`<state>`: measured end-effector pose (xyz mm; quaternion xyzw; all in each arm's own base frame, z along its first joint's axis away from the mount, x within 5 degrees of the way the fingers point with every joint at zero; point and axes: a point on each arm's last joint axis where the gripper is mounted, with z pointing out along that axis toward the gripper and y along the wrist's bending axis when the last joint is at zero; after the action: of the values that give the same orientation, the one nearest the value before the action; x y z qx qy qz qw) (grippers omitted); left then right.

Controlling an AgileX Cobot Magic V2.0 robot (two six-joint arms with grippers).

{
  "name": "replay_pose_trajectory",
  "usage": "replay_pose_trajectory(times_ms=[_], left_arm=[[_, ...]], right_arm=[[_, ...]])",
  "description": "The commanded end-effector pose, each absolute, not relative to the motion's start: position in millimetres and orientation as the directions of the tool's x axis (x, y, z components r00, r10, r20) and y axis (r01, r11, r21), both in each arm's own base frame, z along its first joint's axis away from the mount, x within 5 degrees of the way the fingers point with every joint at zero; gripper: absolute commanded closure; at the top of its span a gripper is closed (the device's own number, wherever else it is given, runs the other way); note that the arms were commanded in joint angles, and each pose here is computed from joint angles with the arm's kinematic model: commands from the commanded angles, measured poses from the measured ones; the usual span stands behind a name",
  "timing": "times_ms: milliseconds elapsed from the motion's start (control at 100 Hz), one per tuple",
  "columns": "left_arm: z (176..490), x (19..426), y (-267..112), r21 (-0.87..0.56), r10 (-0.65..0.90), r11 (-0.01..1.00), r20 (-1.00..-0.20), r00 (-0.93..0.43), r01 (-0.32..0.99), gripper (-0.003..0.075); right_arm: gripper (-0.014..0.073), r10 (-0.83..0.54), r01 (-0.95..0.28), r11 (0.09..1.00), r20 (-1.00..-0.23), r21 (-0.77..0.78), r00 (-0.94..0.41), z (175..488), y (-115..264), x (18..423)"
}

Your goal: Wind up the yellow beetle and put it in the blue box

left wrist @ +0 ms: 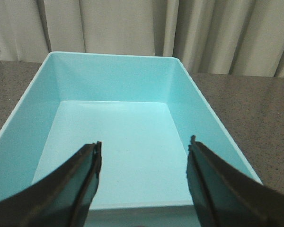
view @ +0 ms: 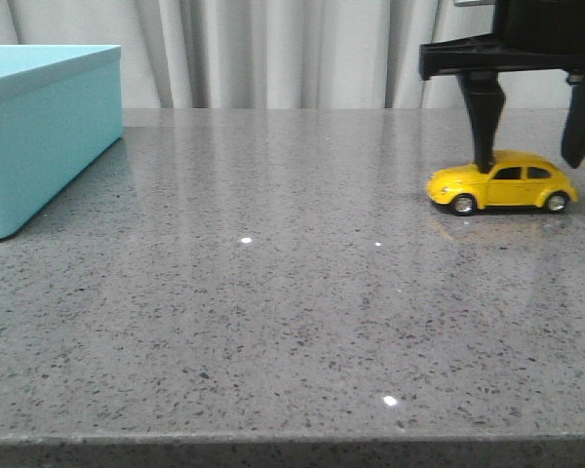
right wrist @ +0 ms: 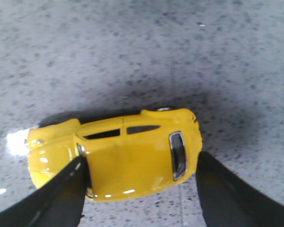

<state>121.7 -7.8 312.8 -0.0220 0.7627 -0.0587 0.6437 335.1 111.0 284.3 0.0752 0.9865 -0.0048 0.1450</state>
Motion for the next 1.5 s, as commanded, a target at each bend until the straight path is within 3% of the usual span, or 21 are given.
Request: replay_pose_trajectory(times_ms=[0,280,380,570,740,1140,1490], left_arm=[[332.6,123.5,-9.4,-0.133,-0.13,0.989,-0.99,-0.056,0.068,0.0334],[332.6,123.5,-9.4,-0.133,-0.13,0.989,-0.99,-0.056,0.068,0.0334],[332.6,123.5,-9.4,-0.133,-0.13,0.989,-0.99,-0.056,0.068,0.0335],[334.7,123.6,-9.4,-0.133,-0.131,0.988,-0.991,-0.033,0.072,0.0334],[338.0,123.6,-9.5,-0.133,-0.134,0.988,-0.991,0.002,0.078,0.0335],[340.4,123.5,-9.6,-0.133,-0.136,0.988,-0.99,0.028,0.082,0.0335],[340.4,123.5,-9.6,-0.113,-0.116,0.99,-0.993,0.03,0.082,0.0335]], right_arm=[[0.0107,0.155,0.17,0.985,-0.336,-0.014,-0.929,300.4,94.1,331.1],[0.0107,0.184,0.205,0.978,-0.3,-0.042,-0.936,289.0,74.1,330.4],[0.0107,0.181,0.192,0.981,-0.352,0.003,-0.918,301.3,77.4,328.1],[0.0107,0.168,0.102,0.983,-0.511,0.156,-0.843,356.3,93.0,303.5],[0.0107,0.174,0.07,0.977,-0.568,0.199,-0.804,384.2,91.5,279.4],[0.0107,0.183,0.021,0.97,-0.672,0.242,-0.717,414.0,81.1,250.0],[0.0107,0.218,-0.047,0.953,-0.783,0.301,-0.583,419.0,67.3,208.2]])
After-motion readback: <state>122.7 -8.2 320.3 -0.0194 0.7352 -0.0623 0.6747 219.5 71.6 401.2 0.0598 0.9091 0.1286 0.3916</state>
